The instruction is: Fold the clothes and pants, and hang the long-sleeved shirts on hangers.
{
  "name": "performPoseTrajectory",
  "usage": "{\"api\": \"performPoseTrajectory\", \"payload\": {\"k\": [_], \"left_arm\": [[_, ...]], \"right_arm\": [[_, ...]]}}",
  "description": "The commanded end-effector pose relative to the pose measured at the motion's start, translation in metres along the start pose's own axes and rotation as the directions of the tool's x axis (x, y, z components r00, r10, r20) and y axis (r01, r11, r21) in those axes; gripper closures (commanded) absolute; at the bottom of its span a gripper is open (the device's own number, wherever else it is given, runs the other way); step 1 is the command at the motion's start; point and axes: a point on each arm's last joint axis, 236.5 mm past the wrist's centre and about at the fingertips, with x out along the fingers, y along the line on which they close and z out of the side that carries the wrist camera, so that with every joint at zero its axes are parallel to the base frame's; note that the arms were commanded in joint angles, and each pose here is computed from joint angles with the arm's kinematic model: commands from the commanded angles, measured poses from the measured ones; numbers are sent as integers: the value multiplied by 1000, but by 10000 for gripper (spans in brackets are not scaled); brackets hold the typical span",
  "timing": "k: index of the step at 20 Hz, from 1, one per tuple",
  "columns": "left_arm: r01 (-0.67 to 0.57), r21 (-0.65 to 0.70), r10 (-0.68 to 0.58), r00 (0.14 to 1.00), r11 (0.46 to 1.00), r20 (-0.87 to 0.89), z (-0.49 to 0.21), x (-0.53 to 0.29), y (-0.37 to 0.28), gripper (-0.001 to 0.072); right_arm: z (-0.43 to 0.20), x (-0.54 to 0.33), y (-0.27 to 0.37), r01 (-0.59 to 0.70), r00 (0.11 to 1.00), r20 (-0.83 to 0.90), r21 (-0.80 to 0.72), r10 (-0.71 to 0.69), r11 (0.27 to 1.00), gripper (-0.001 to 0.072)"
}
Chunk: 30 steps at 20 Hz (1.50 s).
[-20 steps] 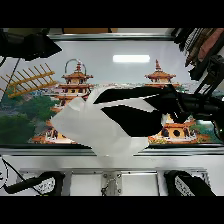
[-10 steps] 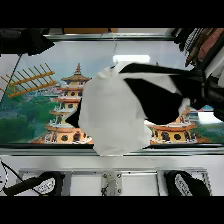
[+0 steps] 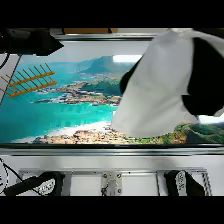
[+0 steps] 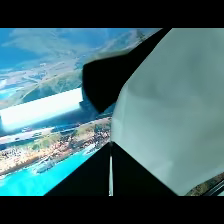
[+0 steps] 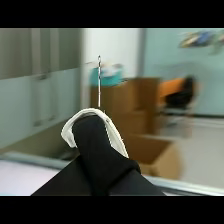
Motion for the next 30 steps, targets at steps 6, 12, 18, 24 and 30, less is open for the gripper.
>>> {"api": "performPoseTrajectory", "payload": {"k": [6,12,18,24,30], "left_arm": [[25,32,-24,1000,999,-17,-4,4,-13,693],[30,30,-28,998,999,-61,-14,5,-14,693],[37,29,-34,993,999,-116,-28,4,-15,693],[39,29,-35,991,999,-126,-30,3,-15,693],[40,0,-39,983,999,-178,-46,14,-9,693]], "right_arm": [[96,-66,-93,558,830,222,-328,-513,762,700],[178,-95,-143,772,636,427,-343,-643,535,700],[229,-107,-199,867,492,481,-347,-726,358,700],[262,-108,-217,893,435,527,-360,-730,272,700],[274,-139,-231,924,359,548,-321,-756,206,700]]}}
